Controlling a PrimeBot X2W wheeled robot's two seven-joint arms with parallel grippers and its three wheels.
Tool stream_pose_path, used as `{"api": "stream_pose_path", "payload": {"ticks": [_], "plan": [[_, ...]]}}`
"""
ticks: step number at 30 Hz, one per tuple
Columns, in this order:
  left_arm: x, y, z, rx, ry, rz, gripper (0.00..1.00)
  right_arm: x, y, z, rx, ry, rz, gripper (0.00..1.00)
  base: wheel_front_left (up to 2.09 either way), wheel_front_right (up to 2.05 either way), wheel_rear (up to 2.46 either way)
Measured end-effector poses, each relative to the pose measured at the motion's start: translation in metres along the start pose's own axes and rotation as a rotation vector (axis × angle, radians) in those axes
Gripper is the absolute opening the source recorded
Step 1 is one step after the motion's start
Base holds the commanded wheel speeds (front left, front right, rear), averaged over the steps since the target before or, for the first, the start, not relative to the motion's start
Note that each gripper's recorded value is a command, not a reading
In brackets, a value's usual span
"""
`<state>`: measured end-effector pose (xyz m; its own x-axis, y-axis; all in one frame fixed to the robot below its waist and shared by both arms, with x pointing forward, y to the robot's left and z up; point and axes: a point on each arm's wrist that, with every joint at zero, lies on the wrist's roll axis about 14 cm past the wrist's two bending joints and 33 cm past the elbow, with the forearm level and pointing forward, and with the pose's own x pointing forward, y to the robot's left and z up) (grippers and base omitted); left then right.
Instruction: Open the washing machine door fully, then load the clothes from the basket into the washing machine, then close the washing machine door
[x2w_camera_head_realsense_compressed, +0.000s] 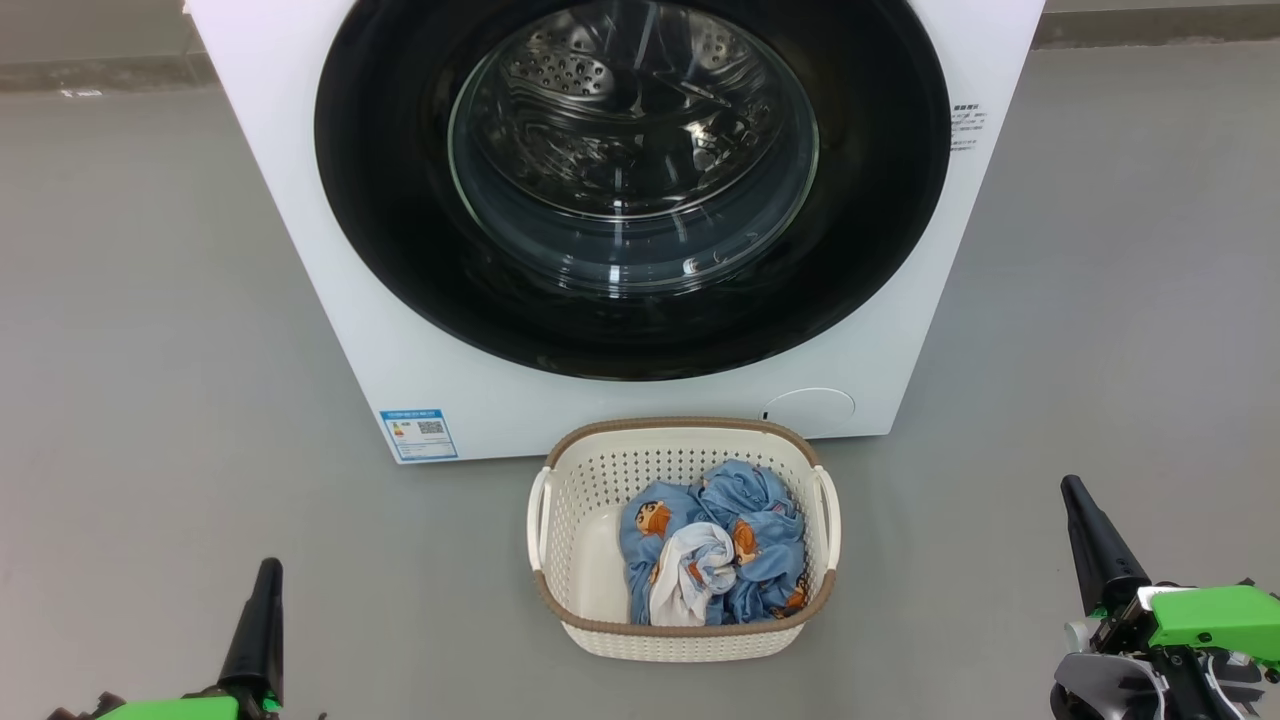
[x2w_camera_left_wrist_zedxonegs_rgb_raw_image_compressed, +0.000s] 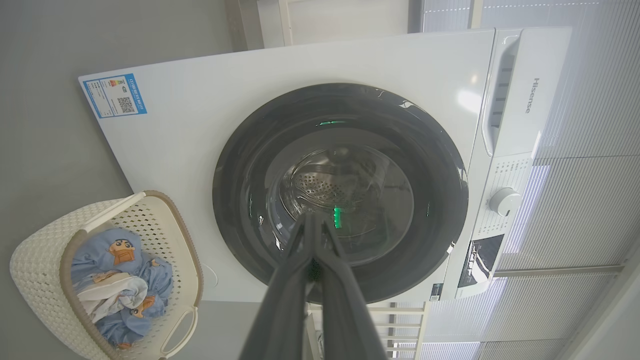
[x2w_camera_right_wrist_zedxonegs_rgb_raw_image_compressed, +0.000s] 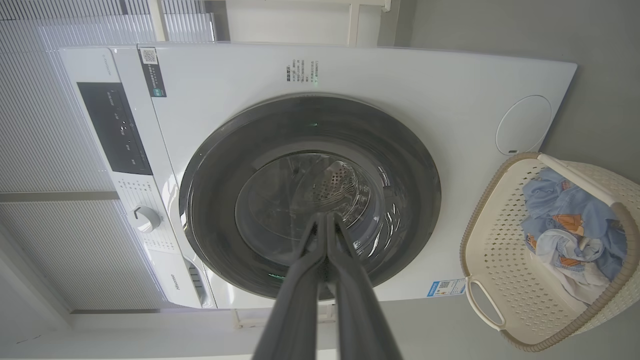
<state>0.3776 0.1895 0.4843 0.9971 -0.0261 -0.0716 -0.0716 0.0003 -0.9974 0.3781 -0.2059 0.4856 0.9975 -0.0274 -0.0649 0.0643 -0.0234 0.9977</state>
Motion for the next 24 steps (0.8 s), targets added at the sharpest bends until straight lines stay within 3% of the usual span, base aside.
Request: {"api": "stream_pose_path", "payload": {"ticks": [12, 13, 19, 24], "plan": [[0.000, 0.000, 0.000, 0.000, 0.000, 0.000, 0.00, 0.000, 0.000, 0.000, 0.000, 0.000, 0.000, 0.00, 0.00, 0.00, 0.00], [0.000, 0.000, 0.000, 0.000, 0.000, 0.001, 1.00, 0.000, -0.001, 0.000, 0.001, 0.000, -0.002, 1.00, 0.00, 0.00, 0.00], [-0.016, 0.036, -0.006, -0.027, 0.001, 0.107, 1.00, -0.015, -0.039, -0.006, 0.029, -0.002, -0.114, 1.00, 0.00, 0.00, 0.00], [-0.017, 0.039, -0.006, -0.030, -0.002, 0.115, 1.00, -0.016, -0.041, -0.008, 0.030, -0.005, -0.121, 1.00, 0.00, 0.00, 0.00]]}}
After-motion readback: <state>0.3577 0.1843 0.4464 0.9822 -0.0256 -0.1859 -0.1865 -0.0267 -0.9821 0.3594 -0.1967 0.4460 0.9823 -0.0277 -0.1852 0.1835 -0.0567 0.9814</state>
